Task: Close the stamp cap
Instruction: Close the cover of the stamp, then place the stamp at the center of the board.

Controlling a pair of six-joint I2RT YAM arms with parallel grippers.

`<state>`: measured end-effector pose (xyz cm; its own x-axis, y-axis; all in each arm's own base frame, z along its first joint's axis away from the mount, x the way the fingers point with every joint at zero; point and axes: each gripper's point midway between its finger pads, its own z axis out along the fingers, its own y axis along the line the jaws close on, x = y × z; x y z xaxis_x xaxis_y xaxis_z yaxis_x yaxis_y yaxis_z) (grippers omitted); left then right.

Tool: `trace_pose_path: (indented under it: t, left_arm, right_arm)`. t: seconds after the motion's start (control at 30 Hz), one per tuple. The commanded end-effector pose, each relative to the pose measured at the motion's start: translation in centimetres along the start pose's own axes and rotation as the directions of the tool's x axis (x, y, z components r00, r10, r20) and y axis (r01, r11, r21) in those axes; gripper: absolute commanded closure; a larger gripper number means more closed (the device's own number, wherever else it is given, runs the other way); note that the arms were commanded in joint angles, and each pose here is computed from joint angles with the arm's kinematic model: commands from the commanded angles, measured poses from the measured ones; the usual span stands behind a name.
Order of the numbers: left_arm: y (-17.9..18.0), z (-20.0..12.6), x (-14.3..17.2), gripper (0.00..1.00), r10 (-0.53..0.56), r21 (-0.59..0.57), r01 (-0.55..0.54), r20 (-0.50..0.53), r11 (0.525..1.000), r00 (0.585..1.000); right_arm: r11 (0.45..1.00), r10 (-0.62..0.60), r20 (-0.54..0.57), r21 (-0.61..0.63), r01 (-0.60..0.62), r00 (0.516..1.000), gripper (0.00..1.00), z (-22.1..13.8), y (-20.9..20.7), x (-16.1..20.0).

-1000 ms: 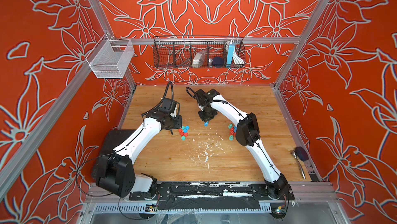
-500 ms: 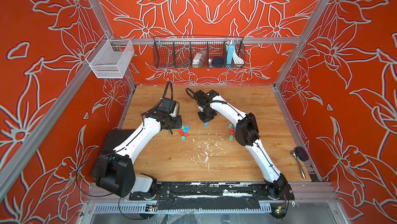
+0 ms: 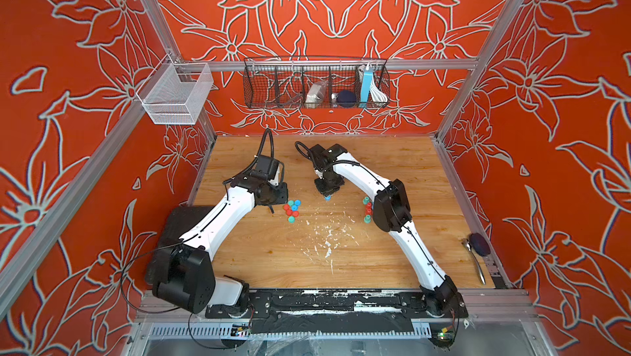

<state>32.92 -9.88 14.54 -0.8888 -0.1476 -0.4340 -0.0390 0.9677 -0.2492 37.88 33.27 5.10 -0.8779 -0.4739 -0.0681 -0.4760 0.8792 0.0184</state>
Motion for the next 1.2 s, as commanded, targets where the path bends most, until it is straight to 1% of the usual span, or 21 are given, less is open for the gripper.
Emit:
trace_pose_path:
  t: [0.0,0.3,0.57,0.77,1.17]
  left_arm:
    - [0.1,-0.3,0.0,0.56,0.004,0.006,-0.004,0.008,1.000,1.000]
    - [0.1,-0.3,0.0,0.56,0.003,0.007,-0.003,0.006,1.000,1.000]
    - [0.1,-0.2,0.0,0.56,0.002,0.005,-0.002,0.005,1.000,1.000]
    - [0.2,-0.2,0.0,0.56,0.001,0.006,-0.001,0.005,1.000,1.000]
    - [0.2,-0.3,-0.1,0.56,-0.001,0.008,0.001,0.009,1.000,1.000]
  right_arm:
    - [1.000,0.002,-0.055,0.021,-0.001,0.998,0.97,1.6,0.1,1.2]
    - [0.997,0.002,-0.101,0.073,0.006,0.995,0.97,3.9,-0.5,1.8]
    - [0.990,-0.002,-0.107,0.138,0.017,0.994,0.99,4.4,-1.8,2.0]
    - [0.988,0.023,-0.111,0.154,-0.006,0.994,1.00,4.4,-4.4,2.2]
    - [0.978,0.166,-0.083,0.144,-0.153,0.983,1.00,4.1,-12.1,2.2]
